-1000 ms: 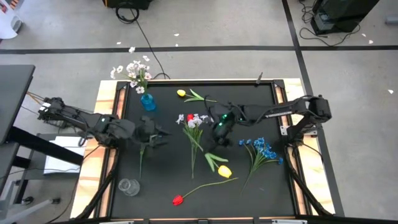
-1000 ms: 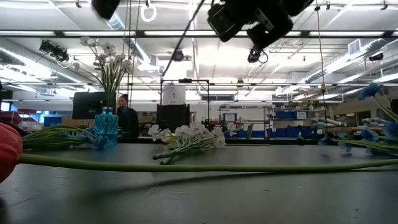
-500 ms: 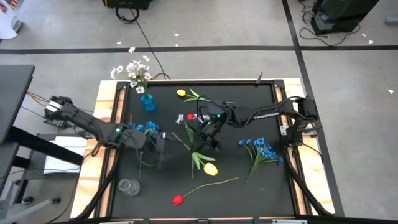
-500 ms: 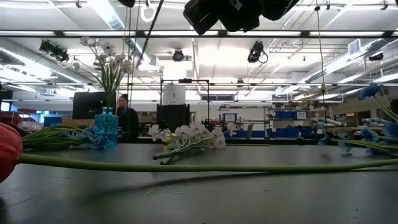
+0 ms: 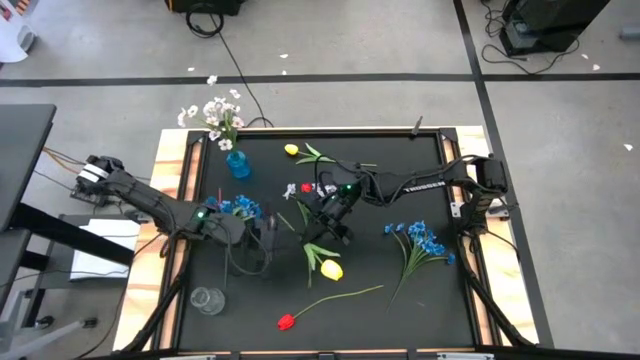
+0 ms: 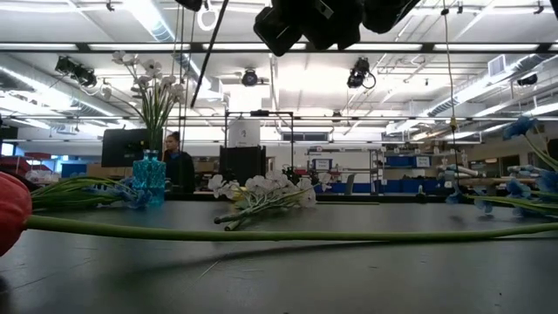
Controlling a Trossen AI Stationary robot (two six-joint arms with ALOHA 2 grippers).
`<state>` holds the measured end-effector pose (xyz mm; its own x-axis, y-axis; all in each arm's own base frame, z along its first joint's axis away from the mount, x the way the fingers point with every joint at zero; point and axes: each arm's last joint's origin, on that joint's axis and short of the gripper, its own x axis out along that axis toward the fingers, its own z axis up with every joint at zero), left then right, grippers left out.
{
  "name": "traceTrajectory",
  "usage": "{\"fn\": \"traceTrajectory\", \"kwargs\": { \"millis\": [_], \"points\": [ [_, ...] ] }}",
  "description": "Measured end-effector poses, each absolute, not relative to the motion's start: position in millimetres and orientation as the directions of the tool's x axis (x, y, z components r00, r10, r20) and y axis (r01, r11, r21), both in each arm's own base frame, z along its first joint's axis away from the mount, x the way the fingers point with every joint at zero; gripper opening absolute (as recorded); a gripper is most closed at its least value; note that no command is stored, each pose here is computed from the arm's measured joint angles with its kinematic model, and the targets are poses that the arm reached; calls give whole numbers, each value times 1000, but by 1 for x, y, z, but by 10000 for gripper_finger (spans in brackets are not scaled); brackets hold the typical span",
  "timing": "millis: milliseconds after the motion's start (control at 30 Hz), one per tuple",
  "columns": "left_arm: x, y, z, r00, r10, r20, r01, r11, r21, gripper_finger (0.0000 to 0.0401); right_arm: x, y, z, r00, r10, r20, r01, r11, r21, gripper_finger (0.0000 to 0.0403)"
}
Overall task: Sort flowers into vase by color
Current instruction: Put the bottom yellow flower into the blue vase
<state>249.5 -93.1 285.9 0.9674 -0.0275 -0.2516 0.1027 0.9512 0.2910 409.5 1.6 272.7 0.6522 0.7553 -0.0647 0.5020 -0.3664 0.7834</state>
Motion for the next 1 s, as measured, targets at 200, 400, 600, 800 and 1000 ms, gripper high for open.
{"fn": "traceTrajectory", "kwargs": {
  "millis": [200,400,600,800,1000],
  "points": [
    [255,-96,280,965,-25,-259,107,945,309,145,410,7,273,648,759,-62,505,-368,781,32],
    [254,-95,285,974,-21,-226,92,948,306,113,410,9,273,658,751,-63,503,-375,779,32],
    [254,-96,285,972,-41,-230,112,947,301,61,410,9,273,658,751,-63,504,-376,778,32],
    [254,-96,284,970,-46,-240,120,945,304,11,410,8,272,671,738,-71,415,-294,861,33],
    [253,-94,280,961,-22,-274,103,953,284,5,412,6,270,751,654,-96,291,-196,937,65]
  ]
}}
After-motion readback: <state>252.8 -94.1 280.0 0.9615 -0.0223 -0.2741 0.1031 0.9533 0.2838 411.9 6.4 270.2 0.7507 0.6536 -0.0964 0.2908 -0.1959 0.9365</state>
